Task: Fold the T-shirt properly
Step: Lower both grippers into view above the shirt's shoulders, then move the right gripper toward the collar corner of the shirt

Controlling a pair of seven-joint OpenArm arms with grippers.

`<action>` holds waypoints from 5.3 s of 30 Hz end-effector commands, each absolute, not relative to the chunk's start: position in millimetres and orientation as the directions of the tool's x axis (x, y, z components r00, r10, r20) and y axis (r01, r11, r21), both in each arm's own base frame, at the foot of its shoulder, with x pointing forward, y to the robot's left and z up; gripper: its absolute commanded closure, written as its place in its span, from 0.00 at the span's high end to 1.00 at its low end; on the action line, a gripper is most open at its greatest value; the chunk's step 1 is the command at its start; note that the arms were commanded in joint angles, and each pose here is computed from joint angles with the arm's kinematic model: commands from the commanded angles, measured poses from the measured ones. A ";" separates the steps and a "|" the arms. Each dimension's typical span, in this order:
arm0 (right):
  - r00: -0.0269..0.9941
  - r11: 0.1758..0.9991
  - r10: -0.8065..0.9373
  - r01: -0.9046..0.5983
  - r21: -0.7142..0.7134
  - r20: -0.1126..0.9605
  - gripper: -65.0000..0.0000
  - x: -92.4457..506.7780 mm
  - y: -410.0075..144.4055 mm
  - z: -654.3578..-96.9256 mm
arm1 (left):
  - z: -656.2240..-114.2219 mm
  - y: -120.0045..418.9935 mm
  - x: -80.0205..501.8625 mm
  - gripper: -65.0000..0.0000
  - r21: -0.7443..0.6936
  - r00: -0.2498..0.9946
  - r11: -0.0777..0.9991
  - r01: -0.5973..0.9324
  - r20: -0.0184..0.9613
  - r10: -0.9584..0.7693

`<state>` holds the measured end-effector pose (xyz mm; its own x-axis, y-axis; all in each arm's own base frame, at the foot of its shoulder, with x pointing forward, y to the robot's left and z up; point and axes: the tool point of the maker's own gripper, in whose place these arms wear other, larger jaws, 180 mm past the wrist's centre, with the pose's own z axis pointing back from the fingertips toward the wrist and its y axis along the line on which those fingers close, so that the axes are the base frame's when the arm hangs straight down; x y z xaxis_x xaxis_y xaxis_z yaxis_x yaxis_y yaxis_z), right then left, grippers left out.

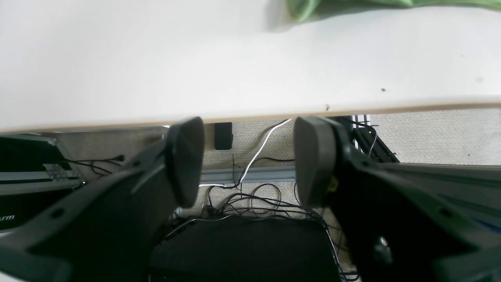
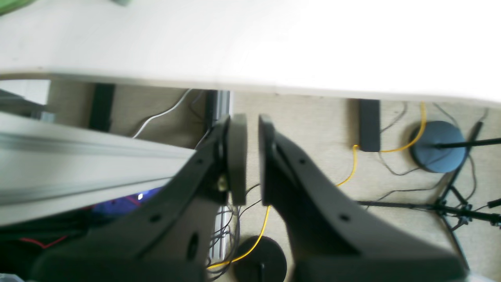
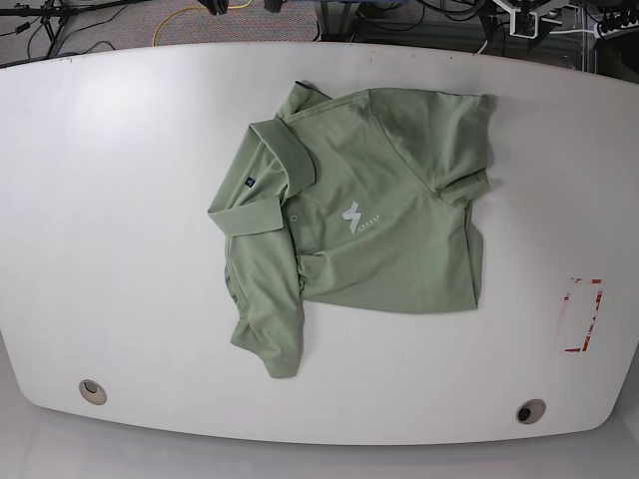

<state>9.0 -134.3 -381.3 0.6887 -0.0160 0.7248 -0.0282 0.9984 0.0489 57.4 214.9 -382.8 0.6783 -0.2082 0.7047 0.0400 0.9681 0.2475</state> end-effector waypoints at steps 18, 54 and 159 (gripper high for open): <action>0.589 0.999 -0.026 -0.023 0.048 0.808 0.07 46.9 -134.6 -367.7 | -362.1 233.6 92.7 0.52 0.296 0.595 0.955 -0.008 0.769 -0.233; 0.430 0.996 -0.037 -0.052 0.066 0.902 0.11 134.2 -121.8 -354.1 | -342.8 230.3 144.4 0.52 0.289 0.470 0.956 -0.042 0.850 -0.236; 0.515 0.994 0.012 -0.102 0.047 0.857 0.42 227.9 -125.1 -386.9 | -330.0 236.2 180.2 0.56 0.292 0.399 0.954 -0.066 0.884 -0.242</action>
<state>218.7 -124.1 -397.9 0.5552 0.0305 0.8312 -0.1132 0.9928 0.0391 177.9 235.5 -339.4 0.4314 -0.2320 0.8718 -0.0611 0.9567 0.2848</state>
